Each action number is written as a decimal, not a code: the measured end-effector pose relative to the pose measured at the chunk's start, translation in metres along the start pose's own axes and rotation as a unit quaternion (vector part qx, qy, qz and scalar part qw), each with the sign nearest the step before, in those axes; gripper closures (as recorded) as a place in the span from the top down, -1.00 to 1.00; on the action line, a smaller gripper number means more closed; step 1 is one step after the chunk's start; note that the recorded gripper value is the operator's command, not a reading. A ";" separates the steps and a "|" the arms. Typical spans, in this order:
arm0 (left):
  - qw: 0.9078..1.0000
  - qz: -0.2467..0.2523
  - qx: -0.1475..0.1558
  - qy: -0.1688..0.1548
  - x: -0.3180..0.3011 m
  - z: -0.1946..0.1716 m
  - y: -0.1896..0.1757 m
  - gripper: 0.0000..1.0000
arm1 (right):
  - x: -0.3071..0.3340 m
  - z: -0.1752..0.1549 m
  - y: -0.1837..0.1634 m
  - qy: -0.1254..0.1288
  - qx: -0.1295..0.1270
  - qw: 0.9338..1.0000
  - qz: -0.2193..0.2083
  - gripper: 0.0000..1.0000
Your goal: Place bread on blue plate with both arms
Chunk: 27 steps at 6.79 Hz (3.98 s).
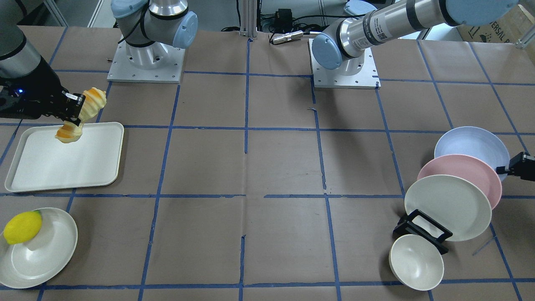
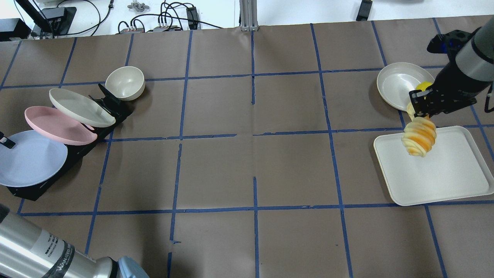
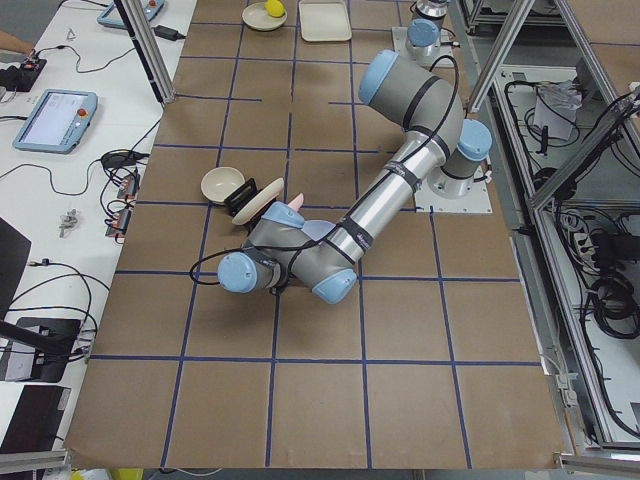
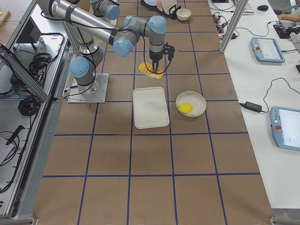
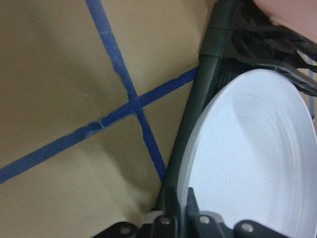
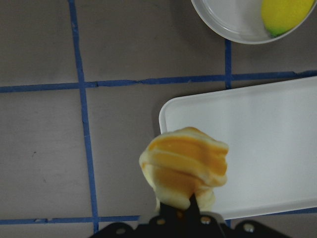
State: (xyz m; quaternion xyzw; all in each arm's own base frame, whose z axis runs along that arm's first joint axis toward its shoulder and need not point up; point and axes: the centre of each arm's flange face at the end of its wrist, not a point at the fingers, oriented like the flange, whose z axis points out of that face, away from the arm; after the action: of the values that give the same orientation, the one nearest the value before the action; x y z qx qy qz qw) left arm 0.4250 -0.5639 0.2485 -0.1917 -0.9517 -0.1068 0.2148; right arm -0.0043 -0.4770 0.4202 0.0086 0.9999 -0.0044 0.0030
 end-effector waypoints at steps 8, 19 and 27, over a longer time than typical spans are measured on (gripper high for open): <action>0.999 -0.034 0.020 -0.010 0.192 -0.105 -0.017 -0.90 | -0.147 -0.037 0.004 -0.004 0.000 0.998 -0.060 -0.80; 0.963 -0.255 0.072 -0.056 0.590 0.161 -0.298 0.33 | -0.195 0.033 0.027 -0.008 0.012 0.972 -0.233 -0.76; 0.972 -0.214 0.058 -0.081 0.472 0.149 -0.259 1.00 | -0.249 0.078 0.018 -0.046 0.031 0.975 -0.213 -0.75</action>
State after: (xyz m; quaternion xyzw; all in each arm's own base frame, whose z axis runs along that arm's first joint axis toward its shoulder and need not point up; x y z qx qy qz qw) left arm -0.1301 -0.6045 0.2977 0.0212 -0.9894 -0.0790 0.1196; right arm 0.2459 -0.4643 0.3438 -0.2048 0.9769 -0.0368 0.0480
